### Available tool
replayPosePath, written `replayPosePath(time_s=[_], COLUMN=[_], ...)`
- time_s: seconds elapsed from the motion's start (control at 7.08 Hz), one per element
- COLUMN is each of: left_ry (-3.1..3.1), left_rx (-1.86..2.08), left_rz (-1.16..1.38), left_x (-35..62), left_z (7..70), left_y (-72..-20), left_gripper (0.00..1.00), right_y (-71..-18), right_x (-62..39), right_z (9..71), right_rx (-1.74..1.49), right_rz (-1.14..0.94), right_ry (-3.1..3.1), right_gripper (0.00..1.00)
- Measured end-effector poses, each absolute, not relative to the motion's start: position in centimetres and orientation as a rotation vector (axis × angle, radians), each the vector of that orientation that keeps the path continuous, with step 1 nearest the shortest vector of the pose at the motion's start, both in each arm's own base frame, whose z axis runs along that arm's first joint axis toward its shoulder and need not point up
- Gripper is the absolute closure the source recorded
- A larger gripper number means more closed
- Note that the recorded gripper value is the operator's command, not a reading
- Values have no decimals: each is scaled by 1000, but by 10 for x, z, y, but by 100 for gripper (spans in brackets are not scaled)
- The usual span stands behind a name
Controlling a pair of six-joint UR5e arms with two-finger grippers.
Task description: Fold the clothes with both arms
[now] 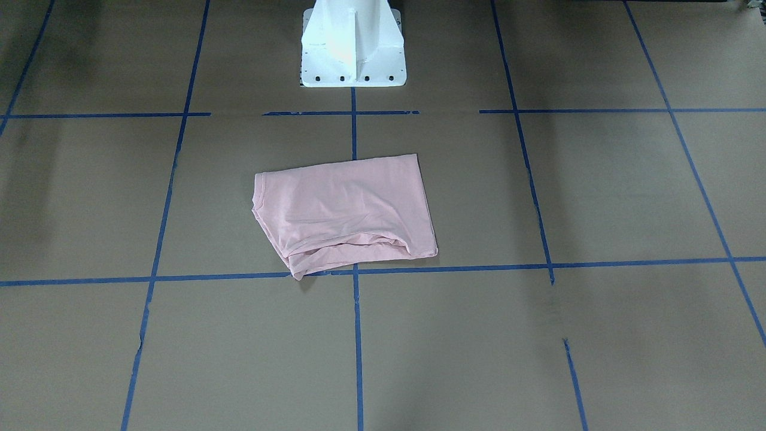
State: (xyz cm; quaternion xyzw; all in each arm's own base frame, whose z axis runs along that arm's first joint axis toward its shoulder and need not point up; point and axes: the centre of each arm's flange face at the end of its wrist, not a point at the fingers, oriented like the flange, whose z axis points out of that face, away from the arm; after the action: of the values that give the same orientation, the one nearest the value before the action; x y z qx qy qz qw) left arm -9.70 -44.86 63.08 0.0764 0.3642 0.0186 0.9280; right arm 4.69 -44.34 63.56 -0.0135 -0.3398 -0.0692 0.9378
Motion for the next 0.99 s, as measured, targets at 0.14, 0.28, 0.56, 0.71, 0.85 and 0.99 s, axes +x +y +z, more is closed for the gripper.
replayPosePath(time_s=[0.14,0.28,0.56,0.71,0.85,0.99], left_ry=[771,781,782,779,778,778], left_rx=[158,151,145,141,137,137], left_rz=[16,-16,-46,-38,-20,-5], left_x=[-101,-102,-101,-96,-88,-83], left_z=[639,641,640,639,638,636], left_y=[-439,-438,-439,-441,-443,-445], left_gripper=[0,0,0,0,0,0], right_y=[-443,-443,-443,-442,-442,-443], right_x=[47,47,47,47,47,47], right_z=[636,636,636,637,637,635], right_rx=[-27,-27,-28,-29,-28,-25], right_rz=[-142,-142,-142,-141,-141,-142], right_ry=[-695,-695,-695,-696,-696,-696], right_gripper=[0,0,0,0,0,0])
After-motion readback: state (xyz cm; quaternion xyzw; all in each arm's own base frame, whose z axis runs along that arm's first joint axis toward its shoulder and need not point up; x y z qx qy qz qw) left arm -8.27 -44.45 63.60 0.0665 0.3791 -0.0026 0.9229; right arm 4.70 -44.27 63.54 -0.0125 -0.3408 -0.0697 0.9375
